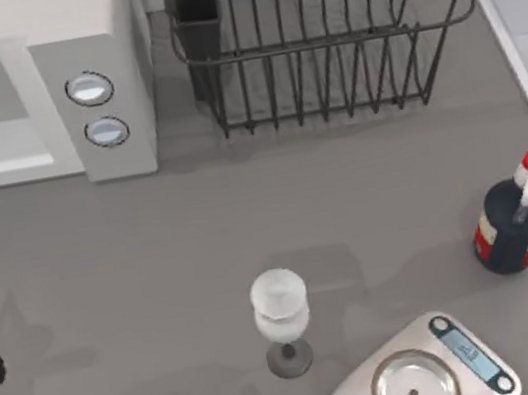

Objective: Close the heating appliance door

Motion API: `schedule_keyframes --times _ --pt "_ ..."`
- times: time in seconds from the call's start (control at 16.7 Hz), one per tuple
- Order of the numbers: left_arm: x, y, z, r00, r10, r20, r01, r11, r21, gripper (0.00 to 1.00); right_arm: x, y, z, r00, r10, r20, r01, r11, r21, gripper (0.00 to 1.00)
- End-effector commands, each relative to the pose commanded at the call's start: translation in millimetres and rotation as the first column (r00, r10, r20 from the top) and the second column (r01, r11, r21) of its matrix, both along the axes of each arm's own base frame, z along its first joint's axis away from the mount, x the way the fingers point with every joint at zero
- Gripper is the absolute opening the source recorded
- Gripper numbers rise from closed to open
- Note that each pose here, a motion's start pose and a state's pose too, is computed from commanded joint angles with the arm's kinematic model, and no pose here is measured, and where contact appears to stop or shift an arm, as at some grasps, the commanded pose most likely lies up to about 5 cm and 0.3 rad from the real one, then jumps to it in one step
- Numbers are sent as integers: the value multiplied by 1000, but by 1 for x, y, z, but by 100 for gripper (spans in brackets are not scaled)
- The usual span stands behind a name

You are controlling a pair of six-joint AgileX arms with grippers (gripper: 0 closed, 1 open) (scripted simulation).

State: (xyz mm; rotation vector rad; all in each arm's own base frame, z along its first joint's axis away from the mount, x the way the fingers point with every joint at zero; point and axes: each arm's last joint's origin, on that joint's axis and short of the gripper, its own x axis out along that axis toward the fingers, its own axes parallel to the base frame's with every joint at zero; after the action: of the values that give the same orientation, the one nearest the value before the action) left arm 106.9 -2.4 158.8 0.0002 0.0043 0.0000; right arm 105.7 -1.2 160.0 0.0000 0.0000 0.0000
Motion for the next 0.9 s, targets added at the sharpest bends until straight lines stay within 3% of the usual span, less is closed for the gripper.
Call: schedule_keyframes --times 0.6,0.9 --pt "11 -27 -15 1000 0 5 0 1000 0 0 0 0 0 1000 0 0 0 1000 0 100" --pt "13 -27 -9 1000 5 7 -5 1000 -2 0 0 0 0 1000 0 0 0 1000 0 100"
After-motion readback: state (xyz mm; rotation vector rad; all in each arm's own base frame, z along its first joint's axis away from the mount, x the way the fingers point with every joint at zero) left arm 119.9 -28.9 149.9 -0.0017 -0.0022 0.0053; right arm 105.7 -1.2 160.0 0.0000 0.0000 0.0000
